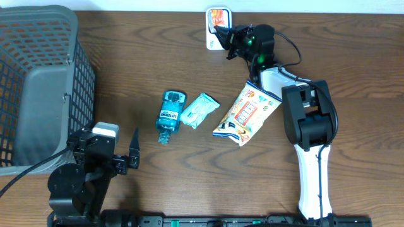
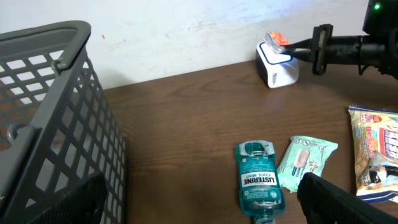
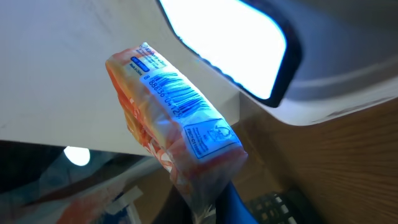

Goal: Scan the item barcode
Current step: 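Hold the snack box barcode in front of the scanner, then carry the snack box to the right side and release it on the table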

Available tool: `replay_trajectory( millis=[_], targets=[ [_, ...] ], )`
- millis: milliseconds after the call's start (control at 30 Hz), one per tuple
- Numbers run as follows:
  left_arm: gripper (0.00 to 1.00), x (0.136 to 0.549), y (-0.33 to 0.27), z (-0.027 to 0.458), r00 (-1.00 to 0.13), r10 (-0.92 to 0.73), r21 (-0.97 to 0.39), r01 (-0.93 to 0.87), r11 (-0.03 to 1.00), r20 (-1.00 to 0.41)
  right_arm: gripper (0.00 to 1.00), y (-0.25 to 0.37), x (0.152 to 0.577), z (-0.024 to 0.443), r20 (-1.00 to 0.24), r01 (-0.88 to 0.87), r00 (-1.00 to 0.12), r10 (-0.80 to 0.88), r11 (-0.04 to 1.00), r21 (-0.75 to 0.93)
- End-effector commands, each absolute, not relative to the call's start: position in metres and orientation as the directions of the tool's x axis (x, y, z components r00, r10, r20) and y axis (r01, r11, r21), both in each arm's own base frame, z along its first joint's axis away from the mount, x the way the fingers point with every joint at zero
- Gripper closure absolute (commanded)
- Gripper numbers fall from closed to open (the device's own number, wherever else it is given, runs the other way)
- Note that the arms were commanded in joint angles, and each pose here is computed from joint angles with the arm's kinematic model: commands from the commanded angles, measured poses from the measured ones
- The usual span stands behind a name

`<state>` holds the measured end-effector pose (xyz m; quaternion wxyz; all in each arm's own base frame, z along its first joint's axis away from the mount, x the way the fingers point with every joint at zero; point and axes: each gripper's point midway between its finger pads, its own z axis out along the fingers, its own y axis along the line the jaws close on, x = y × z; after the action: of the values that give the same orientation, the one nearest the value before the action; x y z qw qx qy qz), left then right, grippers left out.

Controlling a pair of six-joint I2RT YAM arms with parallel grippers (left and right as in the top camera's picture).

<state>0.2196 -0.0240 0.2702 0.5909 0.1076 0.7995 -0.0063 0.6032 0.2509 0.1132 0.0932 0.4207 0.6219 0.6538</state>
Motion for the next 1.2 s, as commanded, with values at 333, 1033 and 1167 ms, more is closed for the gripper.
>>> replay_trajectory(
  millis=[333,1033,1167],
  targets=[
    [0.02,0.219,-0.026,0.273,-0.27,0.155,0.106,0.188,0.976,-0.95,0.98,0.279,0.596,0.106,0.514,0.49,-0.583,0.629,-0.233,0.84],
    [0.02,0.219,-0.026,0.273,-0.27,0.155,0.106,0.188,0.976,-0.95,0.98,0.182,0.556,0.213,-0.413,0.136,-0.637,0.651,0.622,0.771],
    [0.02,0.219,-0.026,0.273,-0.27,0.155,0.106,0.188,0.976,-0.95,0.98,0.08,0.52,0.234,-0.617,0.474,-0.38,0.689,0.718,0.51]
  ],
)
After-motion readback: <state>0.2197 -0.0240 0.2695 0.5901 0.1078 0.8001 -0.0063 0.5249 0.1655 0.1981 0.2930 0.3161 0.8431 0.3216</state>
